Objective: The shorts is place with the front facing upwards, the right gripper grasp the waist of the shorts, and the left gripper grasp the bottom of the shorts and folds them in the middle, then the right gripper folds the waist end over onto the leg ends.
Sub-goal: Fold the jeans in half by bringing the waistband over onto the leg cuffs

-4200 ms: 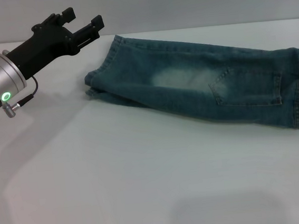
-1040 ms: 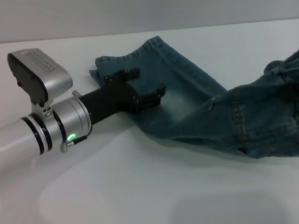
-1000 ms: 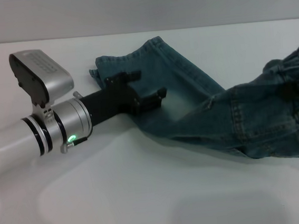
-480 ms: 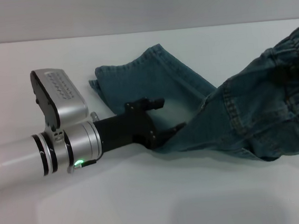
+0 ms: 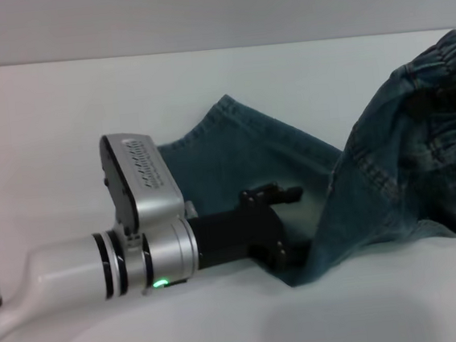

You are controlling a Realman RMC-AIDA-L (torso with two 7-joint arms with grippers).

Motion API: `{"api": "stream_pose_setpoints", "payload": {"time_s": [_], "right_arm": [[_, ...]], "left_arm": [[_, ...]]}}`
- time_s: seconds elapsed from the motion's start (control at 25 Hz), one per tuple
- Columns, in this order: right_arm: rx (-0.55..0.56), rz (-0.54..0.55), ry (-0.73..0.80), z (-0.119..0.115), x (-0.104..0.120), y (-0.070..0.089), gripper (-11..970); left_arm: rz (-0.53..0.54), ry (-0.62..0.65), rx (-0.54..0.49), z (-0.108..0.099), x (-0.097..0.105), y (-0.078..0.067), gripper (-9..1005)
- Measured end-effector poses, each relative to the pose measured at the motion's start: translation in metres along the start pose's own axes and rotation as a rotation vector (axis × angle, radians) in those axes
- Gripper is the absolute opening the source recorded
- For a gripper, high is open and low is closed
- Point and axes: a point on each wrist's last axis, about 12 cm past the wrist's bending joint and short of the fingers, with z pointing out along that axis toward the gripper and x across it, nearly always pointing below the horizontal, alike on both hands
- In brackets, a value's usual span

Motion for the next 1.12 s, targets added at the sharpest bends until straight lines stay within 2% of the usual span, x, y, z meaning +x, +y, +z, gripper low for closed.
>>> {"api": "stream_pose_setpoints", "payload": {"time_s": [0.28, 0.36, 0.44, 1.12], "right_arm": [[0.005, 0.007, -0.006, 0.0, 0.001, -0.001, 75], [0.002, 0.014, -0.007, 0.0, 0.002, -0.002, 75], [-0.003, 0.02, -0.009, 0.0, 0.004, -0.004, 75], [-0.04, 0.021, 0.003, 0.004, 0.007, -0.008, 75]], "left_arm": [[-0.033, -0.028, 0.019, 0.006, 0.001, -0.016, 844], [-0.033, -0.028, 0.019, 0.006, 0.001, -0.016, 844], [-0.054, -0.03, 0.029, 0.01, 0.003, -0.023, 844], [-0.085, -0.044, 0.075, 0.022, 0.004, -0.05, 844]]}}
